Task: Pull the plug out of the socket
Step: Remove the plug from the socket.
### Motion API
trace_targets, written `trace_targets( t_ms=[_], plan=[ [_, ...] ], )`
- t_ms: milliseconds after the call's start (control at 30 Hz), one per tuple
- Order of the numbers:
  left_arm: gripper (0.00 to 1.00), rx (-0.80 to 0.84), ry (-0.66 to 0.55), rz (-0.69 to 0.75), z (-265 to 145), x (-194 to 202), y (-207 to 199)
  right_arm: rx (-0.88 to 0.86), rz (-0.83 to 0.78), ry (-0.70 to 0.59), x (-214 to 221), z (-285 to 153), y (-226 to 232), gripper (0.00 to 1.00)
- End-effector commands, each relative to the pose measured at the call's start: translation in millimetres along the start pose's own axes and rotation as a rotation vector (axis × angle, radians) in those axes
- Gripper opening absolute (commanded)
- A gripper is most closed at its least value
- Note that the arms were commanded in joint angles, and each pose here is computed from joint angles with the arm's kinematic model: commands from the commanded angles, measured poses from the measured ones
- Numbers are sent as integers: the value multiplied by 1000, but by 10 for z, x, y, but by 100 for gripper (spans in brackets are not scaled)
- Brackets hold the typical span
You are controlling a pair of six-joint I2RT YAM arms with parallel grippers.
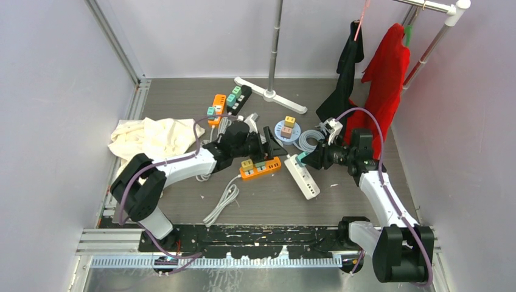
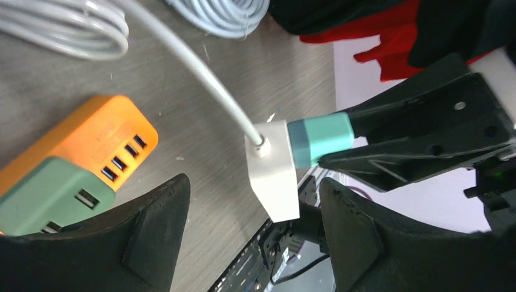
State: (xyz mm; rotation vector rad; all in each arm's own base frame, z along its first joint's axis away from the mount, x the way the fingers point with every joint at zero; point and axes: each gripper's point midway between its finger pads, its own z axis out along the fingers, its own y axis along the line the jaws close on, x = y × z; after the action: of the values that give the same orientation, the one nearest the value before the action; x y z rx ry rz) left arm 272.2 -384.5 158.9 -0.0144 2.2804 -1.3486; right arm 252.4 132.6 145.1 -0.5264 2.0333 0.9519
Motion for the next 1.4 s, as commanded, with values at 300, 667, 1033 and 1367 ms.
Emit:
trace_targets(
  t_ms=[300,667,1033,1367],
  plan=[
    [71,33,65,-73,141,265,-206,-50,-15,-126,-317,-26,145,1],
    [58,79,83,-109,304,315,-265,-57,-3,-112,-261,28,165,1],
    [0,67,127,-145,407,374,-240,-31,-20,-88,-234,57,147,1],
    [0,-223,170,-95,286,536,347,163,-19,3,-376,-46,-64,1]
  ],
)
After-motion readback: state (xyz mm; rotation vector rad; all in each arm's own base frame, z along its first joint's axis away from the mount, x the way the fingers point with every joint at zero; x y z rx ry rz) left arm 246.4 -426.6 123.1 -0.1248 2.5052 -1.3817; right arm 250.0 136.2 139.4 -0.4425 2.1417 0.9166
